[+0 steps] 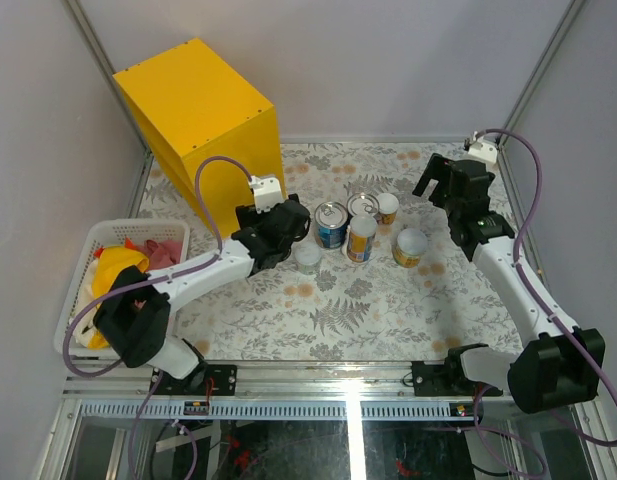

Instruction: Place and organize the canned foods onto the counter

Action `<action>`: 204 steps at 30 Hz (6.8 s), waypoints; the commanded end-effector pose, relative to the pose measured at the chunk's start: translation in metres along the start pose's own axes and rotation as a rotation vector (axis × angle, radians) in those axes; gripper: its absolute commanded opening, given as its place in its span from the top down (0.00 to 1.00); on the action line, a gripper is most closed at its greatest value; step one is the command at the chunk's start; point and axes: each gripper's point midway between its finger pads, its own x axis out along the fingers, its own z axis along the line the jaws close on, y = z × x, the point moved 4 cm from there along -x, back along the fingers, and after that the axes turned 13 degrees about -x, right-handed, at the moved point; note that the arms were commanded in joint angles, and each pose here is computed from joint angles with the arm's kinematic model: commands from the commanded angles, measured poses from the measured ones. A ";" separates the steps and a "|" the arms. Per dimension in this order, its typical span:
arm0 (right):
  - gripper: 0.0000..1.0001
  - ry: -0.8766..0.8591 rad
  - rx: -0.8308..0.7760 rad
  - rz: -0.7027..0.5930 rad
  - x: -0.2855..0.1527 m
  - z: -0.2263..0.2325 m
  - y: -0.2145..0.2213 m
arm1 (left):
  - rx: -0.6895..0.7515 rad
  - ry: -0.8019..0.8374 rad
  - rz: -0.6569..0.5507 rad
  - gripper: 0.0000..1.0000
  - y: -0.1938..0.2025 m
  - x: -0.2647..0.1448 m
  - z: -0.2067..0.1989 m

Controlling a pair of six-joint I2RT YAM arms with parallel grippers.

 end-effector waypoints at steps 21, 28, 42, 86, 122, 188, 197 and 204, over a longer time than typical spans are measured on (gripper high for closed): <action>0.06 -0.113 0.053 -0.078 -0.005 0.017 0.000 | -0.015 0.016 -0.333 0.15 -0.005 0.051 -0.017; 0.07 -0.123 0.041 -0.085 -0.009 0.020 0.002 | -0.004 0.048 -0.358 0.60 -0.007 0.048 -0.015; 0.08 -0.114 0.025 -0.116 -0.016 0.016 0.001 | 0.008 0.178 -0.415 1.00 -0.059 -0.003 -0.042; 0.11 -0.208 -0.008 -0.199 -0.014 0.048 -0.104 | -0.088 0.024 -0.696 1.00 -0.370 -0.145 -0.075; 0.11 -0.327 0.013 -0.206 0.037 0.105 -0.119 | -0.208 -0.249 -0.578 1.00 -0.379 -0.017 0.022; 0.10 -0.405 -0.009 -0.180 0.029 0.118 -0.097 | -0.502 -0.205 -0.555 0.02 -0.175 -0.099 0.085; 0.10 -0.424 0.010 -0.184 0.031 0.123 -0.102 | -0.292 -0.039 -0.580 0.01 -0.169 -0.061 0.075; 0.10 -0.421 0.007 -0.183 0.037 0.125 -0.102 | -0.212 0.011 -0.603 0.01 -0.173 -0.040 0.089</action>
